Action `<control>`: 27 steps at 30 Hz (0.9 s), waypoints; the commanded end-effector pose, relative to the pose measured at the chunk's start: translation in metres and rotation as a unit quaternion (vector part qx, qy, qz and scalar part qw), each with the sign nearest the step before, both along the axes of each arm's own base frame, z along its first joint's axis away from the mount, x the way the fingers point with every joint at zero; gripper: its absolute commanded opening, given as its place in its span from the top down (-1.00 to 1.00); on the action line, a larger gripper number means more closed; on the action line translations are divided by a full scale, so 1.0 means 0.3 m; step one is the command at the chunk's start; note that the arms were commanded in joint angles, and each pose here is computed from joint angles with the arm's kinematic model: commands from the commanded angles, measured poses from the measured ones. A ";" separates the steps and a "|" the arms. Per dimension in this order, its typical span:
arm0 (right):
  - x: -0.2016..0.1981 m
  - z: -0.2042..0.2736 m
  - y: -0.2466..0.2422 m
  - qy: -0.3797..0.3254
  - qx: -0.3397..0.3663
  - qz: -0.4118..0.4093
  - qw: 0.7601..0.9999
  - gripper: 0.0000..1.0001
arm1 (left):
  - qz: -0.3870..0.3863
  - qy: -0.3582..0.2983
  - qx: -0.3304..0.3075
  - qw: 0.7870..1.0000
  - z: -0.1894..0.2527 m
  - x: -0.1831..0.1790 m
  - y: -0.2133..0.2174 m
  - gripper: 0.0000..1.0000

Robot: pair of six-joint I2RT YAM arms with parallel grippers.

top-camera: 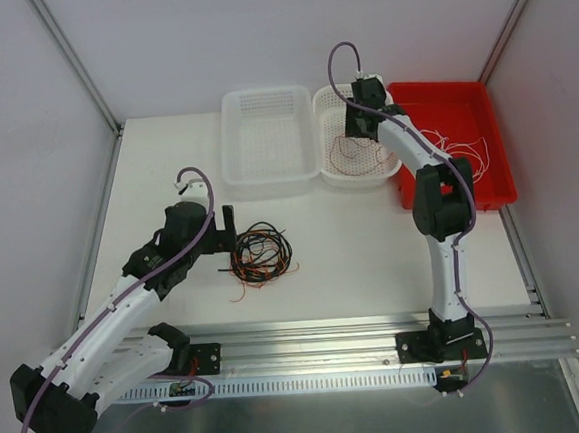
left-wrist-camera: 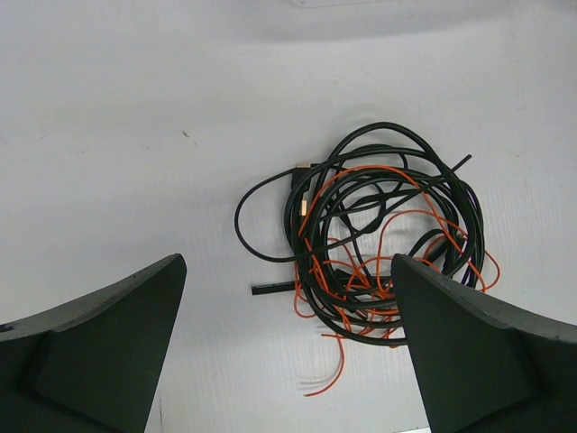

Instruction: Untangle the cables

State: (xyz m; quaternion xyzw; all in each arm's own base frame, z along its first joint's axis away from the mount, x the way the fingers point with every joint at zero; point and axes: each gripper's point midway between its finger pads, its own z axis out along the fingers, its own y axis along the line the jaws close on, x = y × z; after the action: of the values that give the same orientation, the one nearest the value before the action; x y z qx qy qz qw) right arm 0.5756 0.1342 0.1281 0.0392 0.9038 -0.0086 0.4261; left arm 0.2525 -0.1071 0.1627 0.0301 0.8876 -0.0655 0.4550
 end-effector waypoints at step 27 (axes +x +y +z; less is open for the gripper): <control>-1.061 0.122 0.551 0.049 0.260 0.238 0.934 -0.09 | -0.075 0.151 -0.017 0.986 -0.171 -0.039 -0.135 -0.97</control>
State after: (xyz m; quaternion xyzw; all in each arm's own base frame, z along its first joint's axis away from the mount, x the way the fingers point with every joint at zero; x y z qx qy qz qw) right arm 0.2691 0.2512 0.1434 -0.0662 0.9131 0.2290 0.3308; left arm 0.2412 -0.1425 0.1063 0.0840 0.9353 -0.1061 0.3270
